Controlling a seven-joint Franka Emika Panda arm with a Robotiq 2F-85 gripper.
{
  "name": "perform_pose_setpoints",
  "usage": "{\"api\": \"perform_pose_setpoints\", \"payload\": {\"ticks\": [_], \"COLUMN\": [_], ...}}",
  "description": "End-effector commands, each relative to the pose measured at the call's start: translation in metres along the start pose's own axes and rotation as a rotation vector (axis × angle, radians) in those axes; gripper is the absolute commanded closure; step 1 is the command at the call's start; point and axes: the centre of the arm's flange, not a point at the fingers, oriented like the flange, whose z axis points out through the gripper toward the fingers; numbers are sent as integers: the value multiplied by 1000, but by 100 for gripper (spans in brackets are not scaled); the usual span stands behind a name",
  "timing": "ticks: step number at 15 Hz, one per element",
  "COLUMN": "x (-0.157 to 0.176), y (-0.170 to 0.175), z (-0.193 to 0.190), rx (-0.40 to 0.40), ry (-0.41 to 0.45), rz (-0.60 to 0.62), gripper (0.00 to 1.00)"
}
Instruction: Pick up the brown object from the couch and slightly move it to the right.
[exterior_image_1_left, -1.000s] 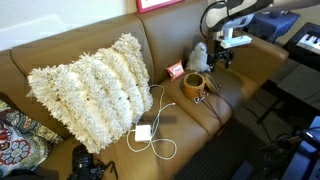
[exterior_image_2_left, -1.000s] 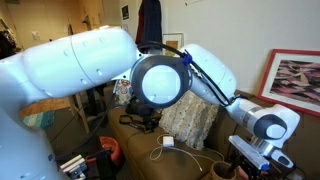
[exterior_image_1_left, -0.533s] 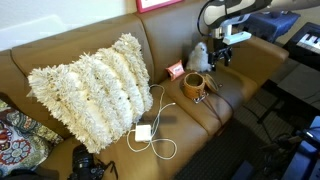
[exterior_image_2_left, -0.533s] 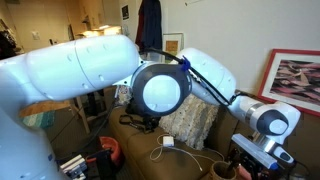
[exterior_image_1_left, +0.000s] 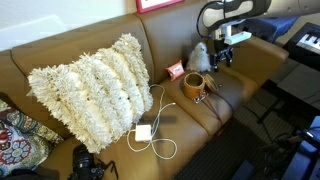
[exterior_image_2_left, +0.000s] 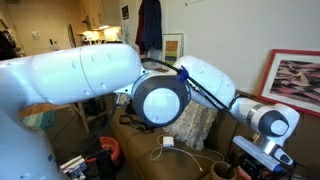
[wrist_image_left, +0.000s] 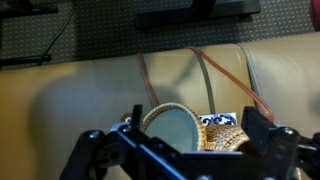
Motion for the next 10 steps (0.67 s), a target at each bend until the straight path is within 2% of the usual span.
{"api": "perform_pose_setpoints", "payload": {"ticks": [1, 2, 3, 4, 5, 8, 10], "x": [33, 37, -34, -36, -40, -59, -76], "y": [9, 8, -11, -20, -25, -43, -56], "z": [-5, -5, -63, -64, -80, -151, -195], "rx": [59, 87, 118, 148, 166, 174, 174], "ry": [77, 115, 163, 206, 254, 398, 443], "rz": [-3, -7, -8, -17, -28, -83, -105], "gripper": [0, 0, 0, 0, 0, 0, 0]}}
